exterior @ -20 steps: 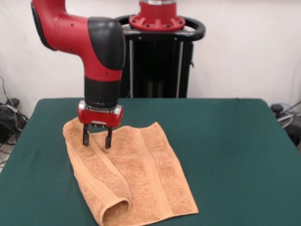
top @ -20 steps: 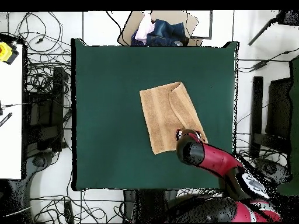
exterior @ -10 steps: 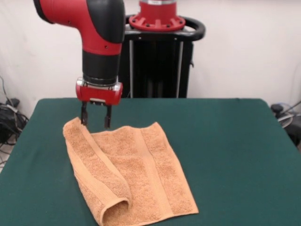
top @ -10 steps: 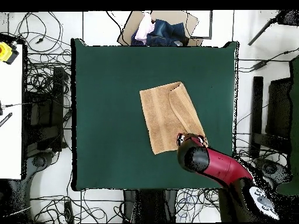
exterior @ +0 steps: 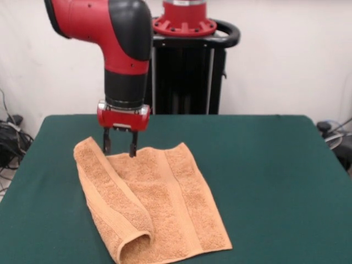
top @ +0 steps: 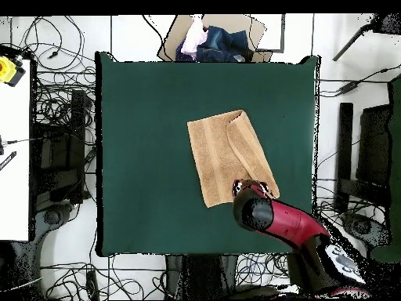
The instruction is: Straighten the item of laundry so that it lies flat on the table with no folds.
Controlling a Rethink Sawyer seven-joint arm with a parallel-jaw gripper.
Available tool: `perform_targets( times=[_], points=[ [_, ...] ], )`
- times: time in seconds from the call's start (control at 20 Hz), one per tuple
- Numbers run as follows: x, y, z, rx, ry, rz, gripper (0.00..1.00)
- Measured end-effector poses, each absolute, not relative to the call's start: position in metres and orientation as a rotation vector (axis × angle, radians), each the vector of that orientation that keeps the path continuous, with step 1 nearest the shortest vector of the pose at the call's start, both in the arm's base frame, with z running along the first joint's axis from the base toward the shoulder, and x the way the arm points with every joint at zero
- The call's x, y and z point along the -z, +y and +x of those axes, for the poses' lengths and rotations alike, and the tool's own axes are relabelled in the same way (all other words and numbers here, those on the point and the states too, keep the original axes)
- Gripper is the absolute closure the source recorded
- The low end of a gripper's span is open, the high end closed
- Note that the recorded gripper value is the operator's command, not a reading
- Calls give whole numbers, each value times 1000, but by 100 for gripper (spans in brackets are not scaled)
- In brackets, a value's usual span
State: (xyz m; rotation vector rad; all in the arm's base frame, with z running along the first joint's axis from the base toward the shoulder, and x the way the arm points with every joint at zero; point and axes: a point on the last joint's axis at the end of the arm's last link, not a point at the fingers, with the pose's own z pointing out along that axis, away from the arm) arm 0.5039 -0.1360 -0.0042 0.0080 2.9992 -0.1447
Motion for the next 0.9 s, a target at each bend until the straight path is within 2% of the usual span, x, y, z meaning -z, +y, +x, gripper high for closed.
perform_targets(
  times=[0.3,0.9],
  points=[
    [43,-126,475,94,3029,37,0],
    [32,-139,398,5,3098,255,0]
  ],
)
